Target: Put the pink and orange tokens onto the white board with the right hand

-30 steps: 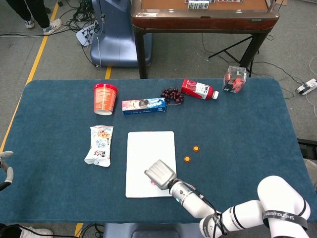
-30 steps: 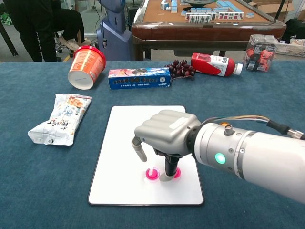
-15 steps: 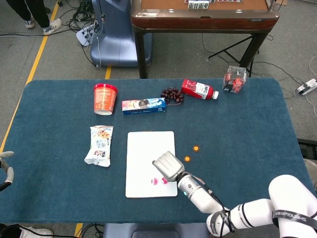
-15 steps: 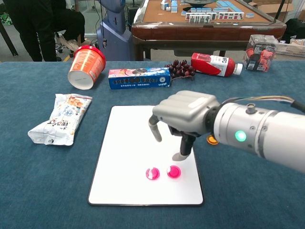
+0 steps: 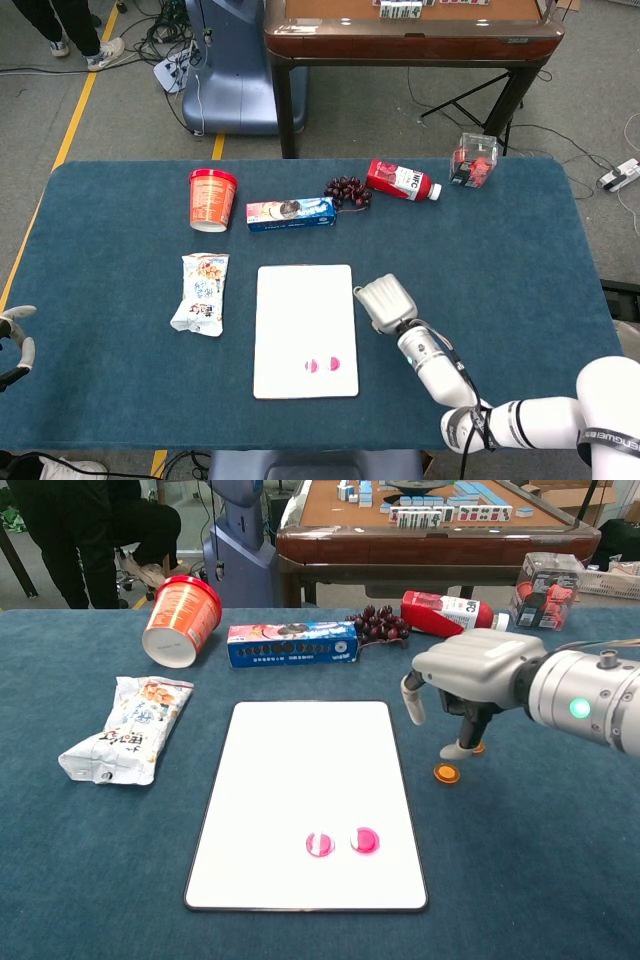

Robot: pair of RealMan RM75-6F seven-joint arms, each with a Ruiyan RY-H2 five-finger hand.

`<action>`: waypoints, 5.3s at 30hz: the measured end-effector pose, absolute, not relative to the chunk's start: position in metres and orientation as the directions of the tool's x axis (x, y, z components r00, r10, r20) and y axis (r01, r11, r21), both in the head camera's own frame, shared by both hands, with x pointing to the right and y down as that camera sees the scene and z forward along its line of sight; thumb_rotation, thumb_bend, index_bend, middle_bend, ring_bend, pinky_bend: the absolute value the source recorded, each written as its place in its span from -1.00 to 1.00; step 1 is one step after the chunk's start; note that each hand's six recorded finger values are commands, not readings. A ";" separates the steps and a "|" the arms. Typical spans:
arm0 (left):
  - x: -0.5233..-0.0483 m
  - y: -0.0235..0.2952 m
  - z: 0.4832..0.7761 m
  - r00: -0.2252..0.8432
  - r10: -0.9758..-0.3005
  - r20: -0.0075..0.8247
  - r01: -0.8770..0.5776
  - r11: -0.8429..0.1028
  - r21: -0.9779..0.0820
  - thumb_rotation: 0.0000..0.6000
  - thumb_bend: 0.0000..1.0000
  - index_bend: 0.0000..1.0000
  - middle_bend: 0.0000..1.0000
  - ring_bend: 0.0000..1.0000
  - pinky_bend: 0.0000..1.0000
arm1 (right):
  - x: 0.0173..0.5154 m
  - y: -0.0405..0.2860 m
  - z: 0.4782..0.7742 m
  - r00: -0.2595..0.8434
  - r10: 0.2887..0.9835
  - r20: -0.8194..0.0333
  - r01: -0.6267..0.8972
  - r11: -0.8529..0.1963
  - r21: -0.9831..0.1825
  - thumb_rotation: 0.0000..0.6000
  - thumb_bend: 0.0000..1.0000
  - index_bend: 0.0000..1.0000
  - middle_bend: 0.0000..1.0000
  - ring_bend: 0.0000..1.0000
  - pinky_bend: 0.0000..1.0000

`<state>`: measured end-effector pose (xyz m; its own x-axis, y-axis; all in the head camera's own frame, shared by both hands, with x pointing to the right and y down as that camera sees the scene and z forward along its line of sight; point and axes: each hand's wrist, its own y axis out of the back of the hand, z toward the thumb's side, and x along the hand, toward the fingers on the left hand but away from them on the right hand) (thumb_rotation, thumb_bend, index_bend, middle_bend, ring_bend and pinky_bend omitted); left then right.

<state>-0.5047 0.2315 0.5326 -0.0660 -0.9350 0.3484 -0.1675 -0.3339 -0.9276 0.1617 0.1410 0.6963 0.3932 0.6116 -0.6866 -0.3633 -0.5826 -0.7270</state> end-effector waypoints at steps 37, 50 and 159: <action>-0.505 0.232 0.532 -0.064 -0.933 0.354 -0.174 -0.339 -0.924 1.00 0.04 -0.26 0.24 -0.08 0.08 | 0.180 0.158 0.731 0.345 0.566 -0.749 -0.391 -0.639 -0.663 1.00 -0.66 -0.13 1.00 1.00 1.00; -0.506 0.232 0.531 -0.066 -0.934 0.352 -0.178 -0.336 -0.925 1.00 0.04 -0.26 0.24 -0.08 0.08 | 0.177 0.158 0.737 0.336 0.557 -0.759 -0.395 -0.648 -0.651 1.00 -0.66 -0.13 1.00 1.00 1.00; -0.500 0.233 0.536 -0.046 -0.928 0.370 -0.175 -0.357 -0.918 1.00 0.04 -0.26 0.24 -0.08 0.08 | 0.208 0.115 0.744 0.218 0.634 -0.742 -0.357 -0.656 -0.665 1.00 -0.63 -0.26 1.00 1.00 1.00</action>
<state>-0.5001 0.2326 0.5361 -0.0465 -0.9280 0.3697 -0.1746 -0.3569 -0.9177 0.2082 0.1149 0.7437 0.2179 0.6339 -0.7421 -0.3567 -0.6560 -0.6651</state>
